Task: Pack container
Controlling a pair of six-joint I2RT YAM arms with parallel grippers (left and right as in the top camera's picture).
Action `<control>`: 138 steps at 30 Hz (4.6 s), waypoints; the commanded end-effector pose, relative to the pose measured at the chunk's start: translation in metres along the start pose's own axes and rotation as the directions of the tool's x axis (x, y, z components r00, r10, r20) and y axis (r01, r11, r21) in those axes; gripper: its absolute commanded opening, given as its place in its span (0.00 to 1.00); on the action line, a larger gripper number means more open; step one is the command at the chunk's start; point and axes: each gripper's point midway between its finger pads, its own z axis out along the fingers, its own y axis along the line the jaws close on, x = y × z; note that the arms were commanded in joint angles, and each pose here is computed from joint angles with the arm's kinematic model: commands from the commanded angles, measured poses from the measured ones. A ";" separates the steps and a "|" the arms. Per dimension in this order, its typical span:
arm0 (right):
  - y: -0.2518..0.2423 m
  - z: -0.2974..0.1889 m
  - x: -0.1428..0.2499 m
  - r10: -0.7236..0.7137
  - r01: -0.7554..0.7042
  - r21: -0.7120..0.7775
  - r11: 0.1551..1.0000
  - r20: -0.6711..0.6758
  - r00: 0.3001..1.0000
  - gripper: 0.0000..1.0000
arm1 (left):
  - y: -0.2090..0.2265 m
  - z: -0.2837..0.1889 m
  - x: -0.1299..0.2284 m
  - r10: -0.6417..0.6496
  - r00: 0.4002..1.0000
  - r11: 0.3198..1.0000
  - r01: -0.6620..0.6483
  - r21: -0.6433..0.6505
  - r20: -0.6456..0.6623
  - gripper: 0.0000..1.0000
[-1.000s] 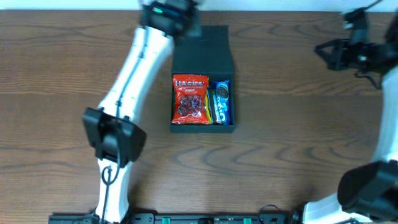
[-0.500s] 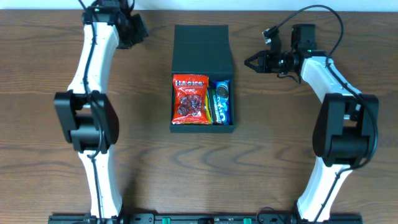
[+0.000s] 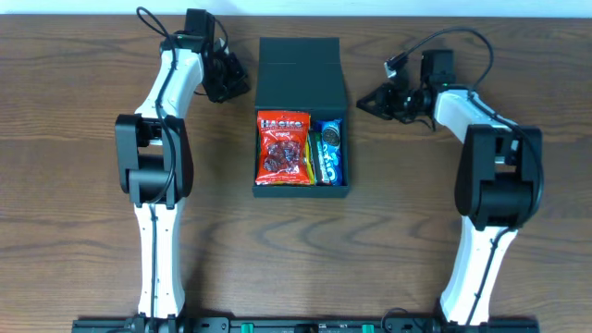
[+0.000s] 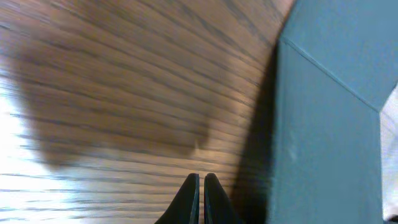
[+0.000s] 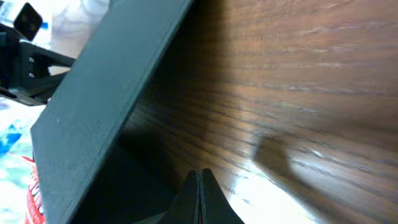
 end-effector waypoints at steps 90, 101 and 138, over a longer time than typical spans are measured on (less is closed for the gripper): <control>0.198 -0.253 0.180 -0.497 0.510 0.274 0.815 -0.118 0.859 0.02 | -0.016 -0.365 0.222 0.598 0.788 0.792 -0.552 -0.262 0.145 0.06; 0.177 -0.259 0.279 -0.473 0.449 0.268 0.853 0.029 0.881 0.94 | 0.078 -0.313 0.313 0.525 0.819 0.846 -0.475 -0.242 0.232 0.24; 0.177 -0.259 0.282 -0.407 0.378 0.265 0.887 0.060 0.912 0.99 | 0.132 -0.327 0.262 0.427 0.568 0.902 -0.215 -0.374 0.703 0.95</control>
